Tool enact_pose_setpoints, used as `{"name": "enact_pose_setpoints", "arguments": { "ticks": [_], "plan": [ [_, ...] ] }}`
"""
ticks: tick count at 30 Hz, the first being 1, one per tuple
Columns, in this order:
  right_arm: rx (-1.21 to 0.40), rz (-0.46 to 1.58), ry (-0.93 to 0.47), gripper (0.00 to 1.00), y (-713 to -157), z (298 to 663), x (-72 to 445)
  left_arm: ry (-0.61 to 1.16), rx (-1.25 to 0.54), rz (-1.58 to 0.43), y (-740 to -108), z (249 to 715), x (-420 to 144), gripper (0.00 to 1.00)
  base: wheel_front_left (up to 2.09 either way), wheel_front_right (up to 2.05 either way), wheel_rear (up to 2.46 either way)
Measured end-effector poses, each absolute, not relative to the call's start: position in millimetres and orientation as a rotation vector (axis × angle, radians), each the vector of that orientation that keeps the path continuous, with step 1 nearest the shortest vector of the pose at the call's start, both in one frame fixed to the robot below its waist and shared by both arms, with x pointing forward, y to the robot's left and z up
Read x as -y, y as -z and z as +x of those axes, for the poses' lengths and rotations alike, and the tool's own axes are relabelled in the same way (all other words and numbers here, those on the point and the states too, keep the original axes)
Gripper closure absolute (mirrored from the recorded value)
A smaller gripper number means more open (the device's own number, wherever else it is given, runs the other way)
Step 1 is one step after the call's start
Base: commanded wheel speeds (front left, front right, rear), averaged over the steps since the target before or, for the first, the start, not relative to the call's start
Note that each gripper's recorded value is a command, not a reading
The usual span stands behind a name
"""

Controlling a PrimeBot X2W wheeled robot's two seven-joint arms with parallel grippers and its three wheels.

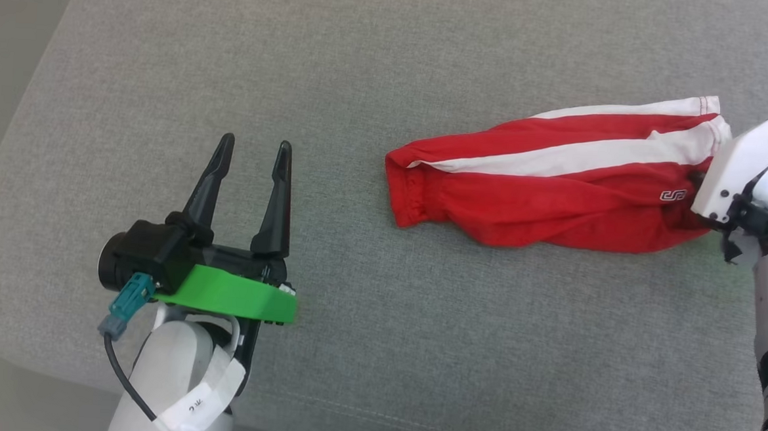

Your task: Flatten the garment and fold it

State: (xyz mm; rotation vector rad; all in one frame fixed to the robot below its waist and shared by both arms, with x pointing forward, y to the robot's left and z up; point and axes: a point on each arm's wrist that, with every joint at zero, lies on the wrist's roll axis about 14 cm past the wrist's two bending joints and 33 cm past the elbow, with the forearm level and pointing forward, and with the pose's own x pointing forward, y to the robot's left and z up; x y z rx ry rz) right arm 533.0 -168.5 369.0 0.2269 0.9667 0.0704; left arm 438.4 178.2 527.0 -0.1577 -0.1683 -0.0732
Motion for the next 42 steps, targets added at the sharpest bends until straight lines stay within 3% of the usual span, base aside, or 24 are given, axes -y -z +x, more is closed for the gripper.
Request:
{"name": "enact_pose_setpoints", "arguments": {
  "ticks": [6, 11, 16, 21, 24, 33, 34, 42],
  "plan": [
    [-0.898, 0.253, -0.050, 1.00, -376, 525, 178, 0.091, 0.183, -0.165, -533, 437, -172, 0.00, 0.00, 0.00, 0.00],
    [-0.833, 0.220, 0.033, 1.00, -385, 511, 219, 0.108, 0.178, -0.176, -533, 433, -164, 0.00, 0.00, 0.00, 0.00],
    [-0.759, 0.124, 0.169, 1.00, -405, 493, 282, 0.131, 0.177, -0.184, -534, 429, -156, 0.00, 0.00, 0.00, 0.00],
    [-0.688, -0.029, 0.224, 1.00, -431, 485, 308, 0.152, 0.186, -0.188, -539, 426, -149, 0.00, 0.00, 0.00, 0.00],
    [-0.617, -0.105, 0.172, 1.00, -453, 495, 288, 0.159, 0.190, -0.188, -541, 423, -147, 0.00, 0.00, 0.00, 0.00],
    [-0.494, -0.313, -0.205, 1.00, -486, 501, 145, 0.152, 0.183, -0.184, -540, 415, -150, 0.00, 0.00, 0.00, 0.00],
    [-0.518, -0.352, -0.335, 1.00, -477, 491, 102, 0.148, 0.176, -0.183, -538, 414, -152, 0.00, 0.00, 0.00, 0.00],
    [-0.683, -0.388, -0.520, 1.00, -421, 462, 48, 0.129, 0.154, -0.186, -530, 412, -158, 0.00, 0.00, 0.00, 0.00]
  ]
}}
